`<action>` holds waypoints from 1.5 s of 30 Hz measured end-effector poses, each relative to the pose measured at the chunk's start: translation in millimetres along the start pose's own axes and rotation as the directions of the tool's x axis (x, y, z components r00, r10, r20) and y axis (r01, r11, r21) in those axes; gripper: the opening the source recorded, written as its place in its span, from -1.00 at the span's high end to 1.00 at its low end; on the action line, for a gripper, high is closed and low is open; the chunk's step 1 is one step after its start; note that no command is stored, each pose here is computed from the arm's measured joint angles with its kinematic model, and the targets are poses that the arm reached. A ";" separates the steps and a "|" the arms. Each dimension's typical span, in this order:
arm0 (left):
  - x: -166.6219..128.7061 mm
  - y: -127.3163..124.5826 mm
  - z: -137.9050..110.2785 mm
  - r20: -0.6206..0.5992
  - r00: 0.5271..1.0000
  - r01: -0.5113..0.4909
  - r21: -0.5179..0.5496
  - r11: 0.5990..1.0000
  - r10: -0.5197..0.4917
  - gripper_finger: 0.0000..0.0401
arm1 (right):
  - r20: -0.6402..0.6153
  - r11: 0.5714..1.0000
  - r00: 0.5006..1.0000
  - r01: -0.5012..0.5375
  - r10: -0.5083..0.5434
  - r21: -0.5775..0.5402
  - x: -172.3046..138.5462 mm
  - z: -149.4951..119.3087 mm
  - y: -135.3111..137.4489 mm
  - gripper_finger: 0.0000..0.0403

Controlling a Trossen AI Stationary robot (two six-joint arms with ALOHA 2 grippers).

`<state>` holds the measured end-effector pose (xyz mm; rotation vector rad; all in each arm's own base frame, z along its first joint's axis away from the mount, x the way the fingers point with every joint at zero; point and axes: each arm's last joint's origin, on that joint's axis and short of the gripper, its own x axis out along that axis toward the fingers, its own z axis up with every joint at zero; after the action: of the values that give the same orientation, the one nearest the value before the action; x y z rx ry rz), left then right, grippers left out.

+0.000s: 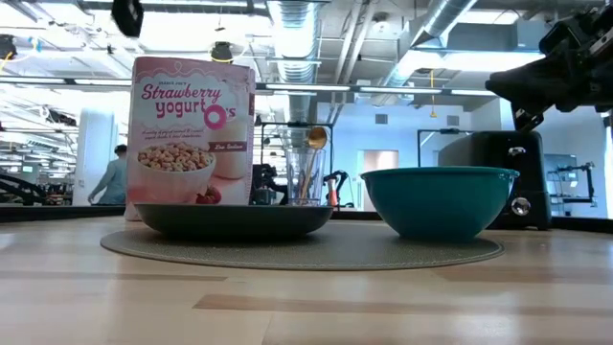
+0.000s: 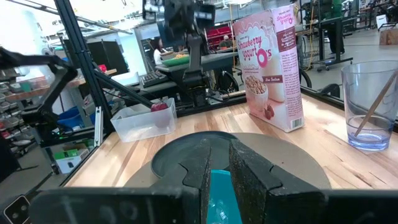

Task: Arrange a breakfast setting

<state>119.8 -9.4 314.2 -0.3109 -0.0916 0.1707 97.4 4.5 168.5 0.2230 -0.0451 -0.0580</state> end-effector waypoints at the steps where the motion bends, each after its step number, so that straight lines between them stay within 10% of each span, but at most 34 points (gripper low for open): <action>1: 3.4 -3.1 8.8 0.010 1.000 -0.026 0.004 1.000 0.026 1.00 | 0.000 1.000 1.000 0.000 0.000 0.000 0.0 0.0 0.0 0.57; 8: 17.0 -21.3 71.3 0.144 0.971 -0.201 0.053 0.978 0.192 1.00 | 0.000 1.000 1.000 0.000 0.000 0.000 0.0 0.0 0.0 0.57; 15: 15.3 -21.1 102.8 0.194 0.825 -0.554 0.092 0.828 0.530 0.94 | 0.000 1.000 1.000 0.000 0.000 0.000 0.0 0.0 0.0 0.57; 21: 9.6 -10.9 104.2 0.126 0.742 -0.668 0.071 0.740 0.658 0.59 | 0.011 1.000 1.000 -0.002 0.002 0.002 0.0 1.1 0.2 0.57; 33: 10.0 13.4 124.5 -0.120 0.764 -0.634 0.045 0.772 0.634 -0.27 | 0.083 0.939 0.995 0.023 -0.054 0.342 -0.8 9.5 -0.3 0.57; 45: 14.5 24.6 155.1 -0.379 0.673 -0.656 0.090 0.749 0.635 -0.38 | 0.088 0.938 0.995 0.017 -0.050 0.347 -1.0 10.6 0.0 0.57</action>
<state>112.4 62.2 454.4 -0.4184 0.4270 0.8209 95.8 2.2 178.8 0.5742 -0.1473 -0.0951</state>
